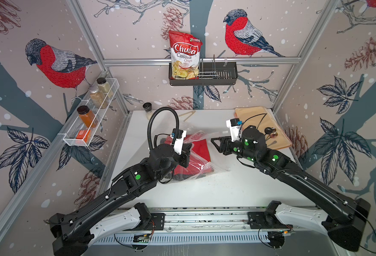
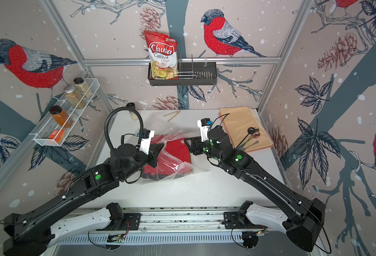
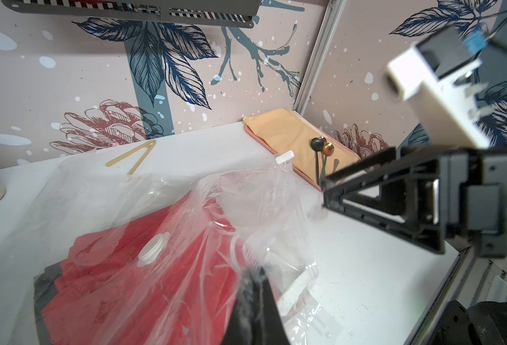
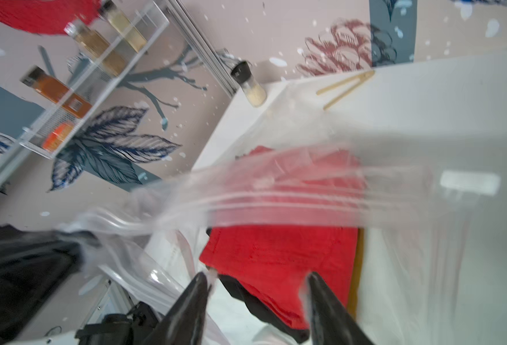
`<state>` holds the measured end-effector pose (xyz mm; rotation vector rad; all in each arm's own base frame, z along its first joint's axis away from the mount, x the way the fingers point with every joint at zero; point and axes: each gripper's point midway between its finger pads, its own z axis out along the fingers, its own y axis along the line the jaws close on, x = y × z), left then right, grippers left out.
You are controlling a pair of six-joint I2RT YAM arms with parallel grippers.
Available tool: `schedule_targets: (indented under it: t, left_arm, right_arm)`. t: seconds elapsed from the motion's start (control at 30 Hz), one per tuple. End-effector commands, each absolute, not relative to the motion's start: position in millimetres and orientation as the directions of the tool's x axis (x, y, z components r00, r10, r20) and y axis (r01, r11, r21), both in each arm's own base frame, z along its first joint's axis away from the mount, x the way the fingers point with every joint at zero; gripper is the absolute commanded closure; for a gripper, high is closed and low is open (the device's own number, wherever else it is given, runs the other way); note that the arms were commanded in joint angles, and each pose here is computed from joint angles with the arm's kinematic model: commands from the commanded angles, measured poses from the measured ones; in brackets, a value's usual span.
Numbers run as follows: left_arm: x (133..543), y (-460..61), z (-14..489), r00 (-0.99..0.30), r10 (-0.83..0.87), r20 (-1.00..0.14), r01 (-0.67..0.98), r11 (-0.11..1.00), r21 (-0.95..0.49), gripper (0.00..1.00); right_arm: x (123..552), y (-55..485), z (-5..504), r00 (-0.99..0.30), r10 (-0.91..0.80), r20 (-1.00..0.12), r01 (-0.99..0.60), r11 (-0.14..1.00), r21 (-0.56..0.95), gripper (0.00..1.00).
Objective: Take the trousers out of the vacuum bag
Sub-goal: Open the vacuum bag at the center of the board, then take out the trousers from the vacuum bag.
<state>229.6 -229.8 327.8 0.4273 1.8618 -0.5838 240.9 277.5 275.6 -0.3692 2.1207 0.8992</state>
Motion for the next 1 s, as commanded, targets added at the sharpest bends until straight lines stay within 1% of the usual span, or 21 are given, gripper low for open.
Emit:
schedule_targets:
  t: [0.0, 0.13, 0.23, 0.37, 0.43, 0.5, 0.57, 0.73, 0.87, 0.97]
  left_arm:
    - [234.1, -225.3, 337.6, -0.316, 0.005, -0.949, 0.536, 0.826, -0.174, 1.0]
    - [235.4, -229.3, 338.9, -0.313, -0.009, -0.95, 0.545, 0.817, -0.187, 1.0]
    - [234.5, -234.5, 339.2, -0.306, -0.022, -0.952, 0.565, 0.8, -0.2, 1.0]
    - [232.0, -241.7, 341.7, -0.298, -0.038, -0.954, 0.596, 0.774, -0.217, 1.0]
    - [230.1, -245.1, 340.6, -0.298, -0.045, -0.954, 0.611, 0.758, -0.227, 1.0]
    - [228.7, -248.9, 337.3, -0.301, -0.05, -0.952, 0.625, 0.744, -0.237, 1.0]
    - [228.9, -250.8, 333.0, -0.308, -0.057, -0.95, 0.626, 0.739, -0.247, 1.0]
    - [229.5, -257.4, 324.7, -0.313, -0.069, -0.947, 0.638, 0.723, -0.264, 1.0]
    - [233.3, -260.6, 325.4, -0.3, -0.077, -0.951, 0.639, 0.724, -0.26, 1.0]
    - [242.4, -261.0, 326.7, -0.272, -0.081, -0.959, 0.618, 0.749, -0.238, 1.0]
  right_arm:
    - [227.9, 275.2, 255.3, -0.699, 0.015, -0.715, -0.498, 0.707, 0.502, 0.46]
    - [224.4, 269.8, 230.5, -0.733, 0.012, -0.68, -0.46, 0.728, 0.508, 0.46]
    - [230.2, 268.5, 210.6, -0.751, 0.023, -0.66, -0.43, 0.742, 0.515, 0.46]
    - [248.2, 272.2, 182.4, -0.782, 0.048, -0.622, -0.387, 0.744, 0.545, 0.47]
    - [259.1, 273.8, 168.7, -0.801, 0.057, -0.596, -0.364, 0.744, 0.561, 0.48]
    - [270.9, 275.3, 150.3, -0.833, 0.062, -0.55, -0.327, 0.747, 0.579, 0.52]
    - [279.2, 277.8, 140.9, -0.844, 0.072, -0.532, -0.311, 0.742, 0.594, 0.55]
    - [292.4, 285.0, 127.0, -0.854, 0.087, -0.513, -0.292, 0.737, 0.61, 0.56]
    - [293.7, 289.6, 115.3, -0.867, 0.091, -0.49, -0.277, 0.731, 0.624, 0.57]
    - [291.5, 289.5, 107.5, -0.865, 0.097, -0.492, -0.261, 0.75, 0.607, 0.58]
